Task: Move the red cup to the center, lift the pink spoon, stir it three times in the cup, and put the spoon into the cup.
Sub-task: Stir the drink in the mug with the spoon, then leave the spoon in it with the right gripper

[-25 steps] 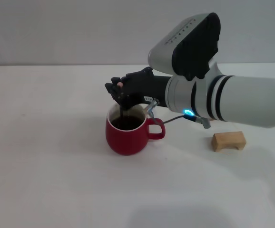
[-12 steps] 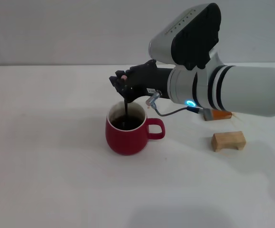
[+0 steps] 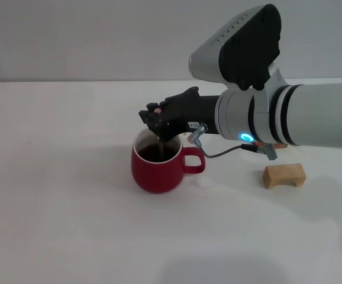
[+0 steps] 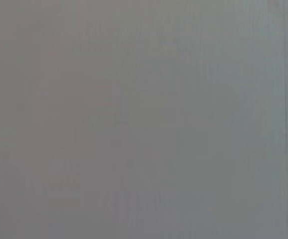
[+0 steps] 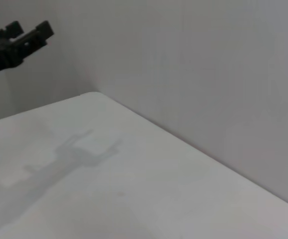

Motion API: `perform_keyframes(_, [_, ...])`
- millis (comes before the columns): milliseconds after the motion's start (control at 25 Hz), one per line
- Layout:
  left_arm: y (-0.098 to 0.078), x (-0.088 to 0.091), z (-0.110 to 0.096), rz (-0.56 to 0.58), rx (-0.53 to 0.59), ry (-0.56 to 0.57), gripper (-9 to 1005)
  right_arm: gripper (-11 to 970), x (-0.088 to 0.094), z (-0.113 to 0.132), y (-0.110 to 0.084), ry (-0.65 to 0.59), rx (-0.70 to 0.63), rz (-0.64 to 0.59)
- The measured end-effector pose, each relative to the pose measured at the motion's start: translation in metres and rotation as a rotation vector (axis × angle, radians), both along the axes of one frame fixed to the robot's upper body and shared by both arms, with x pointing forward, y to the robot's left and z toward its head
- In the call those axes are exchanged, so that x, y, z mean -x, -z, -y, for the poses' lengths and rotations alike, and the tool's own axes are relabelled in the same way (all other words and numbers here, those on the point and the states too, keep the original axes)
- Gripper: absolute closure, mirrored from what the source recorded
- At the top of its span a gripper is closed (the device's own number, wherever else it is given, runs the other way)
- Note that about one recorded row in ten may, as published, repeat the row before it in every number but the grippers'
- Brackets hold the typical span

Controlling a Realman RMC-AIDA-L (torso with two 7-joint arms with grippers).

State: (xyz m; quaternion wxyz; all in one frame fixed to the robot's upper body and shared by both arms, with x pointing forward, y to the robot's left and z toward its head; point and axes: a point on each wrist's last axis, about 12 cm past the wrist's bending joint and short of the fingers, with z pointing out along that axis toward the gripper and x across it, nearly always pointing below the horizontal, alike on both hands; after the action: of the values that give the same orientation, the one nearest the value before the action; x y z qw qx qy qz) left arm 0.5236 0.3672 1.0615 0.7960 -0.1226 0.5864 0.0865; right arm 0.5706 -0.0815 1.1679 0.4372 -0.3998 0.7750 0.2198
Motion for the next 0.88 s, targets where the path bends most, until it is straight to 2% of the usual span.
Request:
perform_keyframes(240, [0.0, 0.0, -0.001, 0.0, -0.001, -0.001, 149, 828, 0.006, -0.007, -0.006, -0.029, -0.029, 0.036])
perform_keyframes(720, [0.0, 0.001, -0.001, 0.003, 0.013, 0.007, 149, 828, -0.015, -0.008, -0.002, 0.044, -0.004, 0.107])
perform_keyframes(880, [0.0, 0.0, -0.001, 0.003, 0.013, 0.007, 149, 828, -0.014, -0.007, -0.003, 0.054, 0.015, 0.1])
